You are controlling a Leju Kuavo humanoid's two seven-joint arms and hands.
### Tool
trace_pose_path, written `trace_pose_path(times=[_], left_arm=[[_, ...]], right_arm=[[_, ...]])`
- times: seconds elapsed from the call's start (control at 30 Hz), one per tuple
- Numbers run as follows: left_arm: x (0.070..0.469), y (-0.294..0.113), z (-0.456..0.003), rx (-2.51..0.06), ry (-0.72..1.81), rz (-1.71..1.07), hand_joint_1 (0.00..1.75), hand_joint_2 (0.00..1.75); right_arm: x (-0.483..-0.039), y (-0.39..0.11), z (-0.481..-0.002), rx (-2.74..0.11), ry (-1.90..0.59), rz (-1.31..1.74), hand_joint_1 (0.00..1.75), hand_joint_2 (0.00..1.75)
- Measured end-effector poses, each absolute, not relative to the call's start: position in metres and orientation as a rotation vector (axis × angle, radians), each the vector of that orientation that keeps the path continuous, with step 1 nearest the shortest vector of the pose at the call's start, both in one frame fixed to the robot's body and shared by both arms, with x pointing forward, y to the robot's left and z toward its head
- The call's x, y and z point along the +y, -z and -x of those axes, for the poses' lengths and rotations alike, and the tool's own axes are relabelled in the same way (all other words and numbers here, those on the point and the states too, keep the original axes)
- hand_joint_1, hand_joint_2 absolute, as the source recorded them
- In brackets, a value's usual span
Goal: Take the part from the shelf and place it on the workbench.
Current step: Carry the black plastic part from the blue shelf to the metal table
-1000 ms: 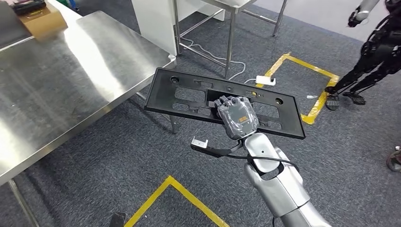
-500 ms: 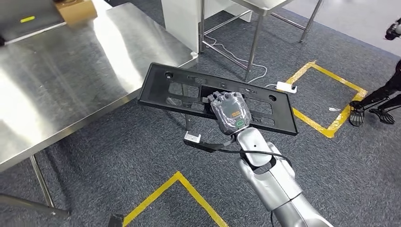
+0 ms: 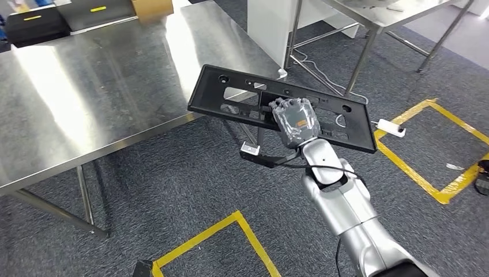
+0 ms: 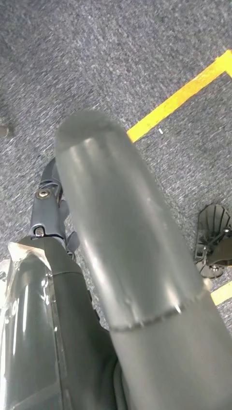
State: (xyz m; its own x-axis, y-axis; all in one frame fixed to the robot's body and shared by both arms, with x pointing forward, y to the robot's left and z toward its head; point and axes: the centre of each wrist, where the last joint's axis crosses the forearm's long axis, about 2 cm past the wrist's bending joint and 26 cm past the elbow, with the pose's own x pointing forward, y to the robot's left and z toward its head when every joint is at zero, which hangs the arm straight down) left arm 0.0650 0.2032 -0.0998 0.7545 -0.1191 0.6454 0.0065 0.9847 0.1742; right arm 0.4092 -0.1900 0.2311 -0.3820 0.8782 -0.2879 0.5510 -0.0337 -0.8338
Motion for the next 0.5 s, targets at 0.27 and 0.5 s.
trace_pose_path(times=[0.27,0.5], left_arm=[[0.205,0.1,-0.066,-0.715,0.074,-0.157,0.0,0.0],[0.207,0.1,-0.067,-0.716,0.076,-0.159,0.0,0.0]], right_arm=[[-0.193,-0.242,-0.432,-1.89,-1.445,1.513,1.73,1.75],[-0.186,-0.241,-0.435,-1.883,-1.47,1.492,1.73,1.75]])
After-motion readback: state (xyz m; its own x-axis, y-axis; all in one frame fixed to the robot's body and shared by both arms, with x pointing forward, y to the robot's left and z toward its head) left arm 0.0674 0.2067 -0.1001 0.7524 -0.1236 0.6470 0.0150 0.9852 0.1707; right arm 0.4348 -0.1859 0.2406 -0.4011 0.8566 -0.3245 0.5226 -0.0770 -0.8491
